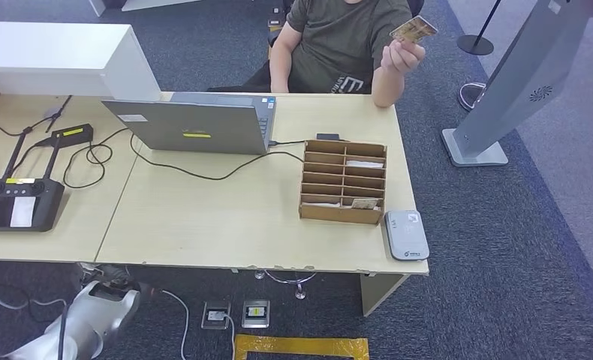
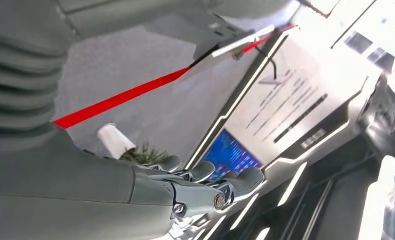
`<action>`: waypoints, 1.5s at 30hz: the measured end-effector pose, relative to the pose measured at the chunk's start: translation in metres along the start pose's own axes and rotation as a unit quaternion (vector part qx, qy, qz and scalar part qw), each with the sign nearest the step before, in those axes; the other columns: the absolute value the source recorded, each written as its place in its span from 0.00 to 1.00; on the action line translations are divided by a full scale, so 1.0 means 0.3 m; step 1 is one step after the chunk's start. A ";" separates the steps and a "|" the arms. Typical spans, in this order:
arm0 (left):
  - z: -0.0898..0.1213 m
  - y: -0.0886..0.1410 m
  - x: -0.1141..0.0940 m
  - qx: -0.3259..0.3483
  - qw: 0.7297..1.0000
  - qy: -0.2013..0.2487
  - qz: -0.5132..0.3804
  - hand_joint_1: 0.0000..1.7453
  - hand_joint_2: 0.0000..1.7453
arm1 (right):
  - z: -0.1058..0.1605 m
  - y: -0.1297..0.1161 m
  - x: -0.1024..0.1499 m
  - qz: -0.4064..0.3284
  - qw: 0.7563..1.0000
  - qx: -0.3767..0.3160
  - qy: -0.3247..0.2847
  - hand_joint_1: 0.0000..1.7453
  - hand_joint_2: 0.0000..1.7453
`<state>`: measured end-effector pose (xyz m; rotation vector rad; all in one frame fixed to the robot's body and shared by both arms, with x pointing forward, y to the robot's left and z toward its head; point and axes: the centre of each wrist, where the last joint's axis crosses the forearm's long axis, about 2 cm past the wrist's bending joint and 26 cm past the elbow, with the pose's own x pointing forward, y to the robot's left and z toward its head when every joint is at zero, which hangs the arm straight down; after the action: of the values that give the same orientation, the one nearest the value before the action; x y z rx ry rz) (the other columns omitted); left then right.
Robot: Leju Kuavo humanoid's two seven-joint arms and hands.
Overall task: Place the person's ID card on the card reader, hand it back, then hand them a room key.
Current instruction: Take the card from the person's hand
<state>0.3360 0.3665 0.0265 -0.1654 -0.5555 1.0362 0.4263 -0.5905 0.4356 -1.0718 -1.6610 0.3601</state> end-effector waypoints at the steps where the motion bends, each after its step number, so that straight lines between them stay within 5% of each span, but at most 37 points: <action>1: 0.000 -0.002 -0.001 0.000 1.000 0.001 -0.001 0.00 0.00 | -0.006 0.013 0.015 0.008 1.000 0.013 -0.006 0.00 1.00; 14: 0.001 -0.035 -0.036 -0.008 1.000 0.017 -0.011 0.00 0.00 | -0.037 0.263 0.200 0.089 0.977 0.173 -0.081 0.00 1.00; 41: 0.000 -0.037 -0.048 -0.019 0.999 0.028 -0.028 0.00 0.00 | 0.110 0.657 0.263 0.120 0.914 0.365 -0.130 0.01 1.00; 45: -0.001 -0.036 -0.049 -0.018 0.999 0.028 -0.032 0.00 0.00 | 0.119 0.677 0.271 0.122 0.908 0.377 -0.138 0.99 1.00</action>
<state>0.3387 0.3486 0.0252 -0.2065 -0.5259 0.9580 0.4879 -0.4049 0.3309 -0.6421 -1.4136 1.2535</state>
